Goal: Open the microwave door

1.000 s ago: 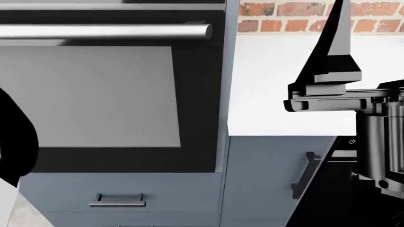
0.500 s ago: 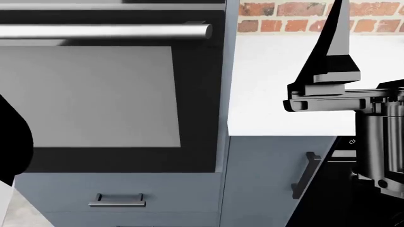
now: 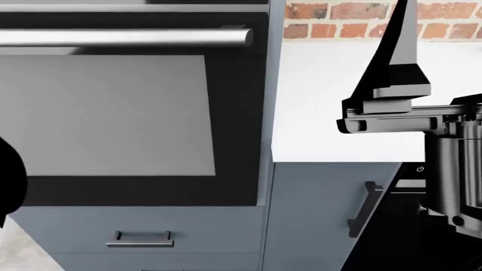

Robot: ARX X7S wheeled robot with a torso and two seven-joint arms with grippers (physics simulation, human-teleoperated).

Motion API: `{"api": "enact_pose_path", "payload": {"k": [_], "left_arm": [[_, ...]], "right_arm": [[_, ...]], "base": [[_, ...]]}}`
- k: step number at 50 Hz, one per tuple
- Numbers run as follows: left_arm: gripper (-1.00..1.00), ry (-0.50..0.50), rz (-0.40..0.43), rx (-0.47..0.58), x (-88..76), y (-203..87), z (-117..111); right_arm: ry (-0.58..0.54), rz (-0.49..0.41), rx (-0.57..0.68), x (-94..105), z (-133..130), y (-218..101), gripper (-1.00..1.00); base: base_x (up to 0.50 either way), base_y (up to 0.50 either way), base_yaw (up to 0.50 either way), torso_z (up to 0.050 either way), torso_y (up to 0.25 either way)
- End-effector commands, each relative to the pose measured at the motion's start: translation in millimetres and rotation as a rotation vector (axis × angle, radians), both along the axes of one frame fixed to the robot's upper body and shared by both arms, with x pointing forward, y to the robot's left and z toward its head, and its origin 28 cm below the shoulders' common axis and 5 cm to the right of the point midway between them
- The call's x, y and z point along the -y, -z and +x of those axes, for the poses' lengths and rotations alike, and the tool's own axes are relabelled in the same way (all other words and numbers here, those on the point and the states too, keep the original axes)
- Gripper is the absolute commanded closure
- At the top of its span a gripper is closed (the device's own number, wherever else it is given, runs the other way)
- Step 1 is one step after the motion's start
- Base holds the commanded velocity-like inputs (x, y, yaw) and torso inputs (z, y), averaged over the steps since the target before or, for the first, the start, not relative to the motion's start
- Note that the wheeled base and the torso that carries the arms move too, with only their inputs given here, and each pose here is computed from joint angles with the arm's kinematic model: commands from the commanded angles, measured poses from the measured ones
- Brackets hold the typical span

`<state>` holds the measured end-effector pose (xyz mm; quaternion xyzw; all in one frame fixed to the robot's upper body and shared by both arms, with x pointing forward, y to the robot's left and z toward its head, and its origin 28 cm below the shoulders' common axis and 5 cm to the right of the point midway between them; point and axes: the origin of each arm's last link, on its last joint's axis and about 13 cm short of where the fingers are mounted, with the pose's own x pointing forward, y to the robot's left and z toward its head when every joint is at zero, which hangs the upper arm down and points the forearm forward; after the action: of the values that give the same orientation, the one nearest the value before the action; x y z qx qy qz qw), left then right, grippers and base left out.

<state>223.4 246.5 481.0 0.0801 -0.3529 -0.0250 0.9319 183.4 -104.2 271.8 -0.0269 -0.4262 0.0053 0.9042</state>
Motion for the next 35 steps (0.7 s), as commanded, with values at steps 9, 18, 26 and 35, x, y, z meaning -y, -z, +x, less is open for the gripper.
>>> {"api": "enact_pose_path", "payload": {"k": [9, 18, 26, 35], "left_arm": [[-1.0, -0.015, 0.005, 0.029, -3.1, 9, -23], [-1.0, -0.02, 0.014, 0.071, -2.4, 5, -36], [-1.0, 0.0, 0.052, 0.136, 4.8, -2, -55], [-1.0, 0.05, 0.106, 0.181, 18.5, -6, -71]], "right_arm": [[0.002, -0.001, 0.007, 0.6, -3, -2, -1.0], [0.004, -0.002, 0.008, 1.3, -4, -2, -1.0], [0.002, -0.003, 0.011, -0.8, -6, -6, -1.0], [0.002, 0.0, 0.011, 0.5, -7, -4, -1.0]], "base": [[0.0, 0.0, 0.0, 0.0, 0.0], [0.0, 0.0, 0.0, 0.0, 0.0], [0.0, 0.0, 0.0, 0.0, 0.0], [0.0, 0.0, 0.0, 0.0, 0.0]]}}
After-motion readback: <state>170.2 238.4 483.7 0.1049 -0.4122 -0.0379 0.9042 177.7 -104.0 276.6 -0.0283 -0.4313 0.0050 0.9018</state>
